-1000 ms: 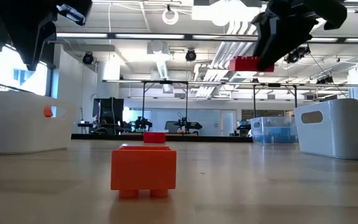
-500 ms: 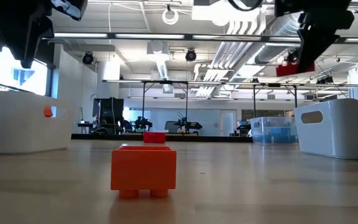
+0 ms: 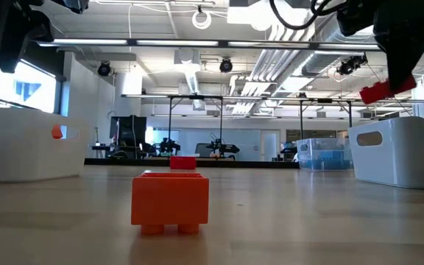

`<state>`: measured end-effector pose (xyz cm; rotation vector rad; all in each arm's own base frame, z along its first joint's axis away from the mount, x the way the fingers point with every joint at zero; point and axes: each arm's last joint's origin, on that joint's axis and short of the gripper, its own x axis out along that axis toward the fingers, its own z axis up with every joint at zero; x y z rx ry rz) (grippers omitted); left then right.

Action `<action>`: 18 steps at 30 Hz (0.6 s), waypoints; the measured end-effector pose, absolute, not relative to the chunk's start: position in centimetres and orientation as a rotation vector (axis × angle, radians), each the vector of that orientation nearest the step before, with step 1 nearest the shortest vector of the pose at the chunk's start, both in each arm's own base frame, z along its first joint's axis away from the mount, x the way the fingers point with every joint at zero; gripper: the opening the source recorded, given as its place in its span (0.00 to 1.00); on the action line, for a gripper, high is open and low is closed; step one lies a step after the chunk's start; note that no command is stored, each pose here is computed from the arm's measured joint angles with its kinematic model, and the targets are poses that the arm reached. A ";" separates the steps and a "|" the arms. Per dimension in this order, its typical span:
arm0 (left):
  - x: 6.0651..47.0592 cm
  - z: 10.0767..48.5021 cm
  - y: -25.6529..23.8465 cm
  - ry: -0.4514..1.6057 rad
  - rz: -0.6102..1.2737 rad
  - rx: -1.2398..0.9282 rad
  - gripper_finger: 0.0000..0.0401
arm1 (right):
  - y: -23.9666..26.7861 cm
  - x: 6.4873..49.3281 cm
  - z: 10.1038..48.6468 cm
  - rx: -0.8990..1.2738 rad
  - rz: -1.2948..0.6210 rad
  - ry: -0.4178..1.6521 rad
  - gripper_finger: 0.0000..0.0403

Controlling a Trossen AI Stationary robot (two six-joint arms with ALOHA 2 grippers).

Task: Sort & place blocks by color
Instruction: Put the red game piece into the gray bin

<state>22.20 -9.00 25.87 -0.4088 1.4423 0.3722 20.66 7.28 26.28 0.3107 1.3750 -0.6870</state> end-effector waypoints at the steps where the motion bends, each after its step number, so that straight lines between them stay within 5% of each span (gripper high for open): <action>1: 22.2 25.9 -9.1 1.439 0.373 -0.413 0.49 | 7.4 20.7 26.2 0.327 -0.684 1.390 0.28; 18: 21.2 25.9 -11.4 1.447 0.325 -0.386 0.49 | 7.7 23.2 22.1 0.263 -0.604 1.707 0.28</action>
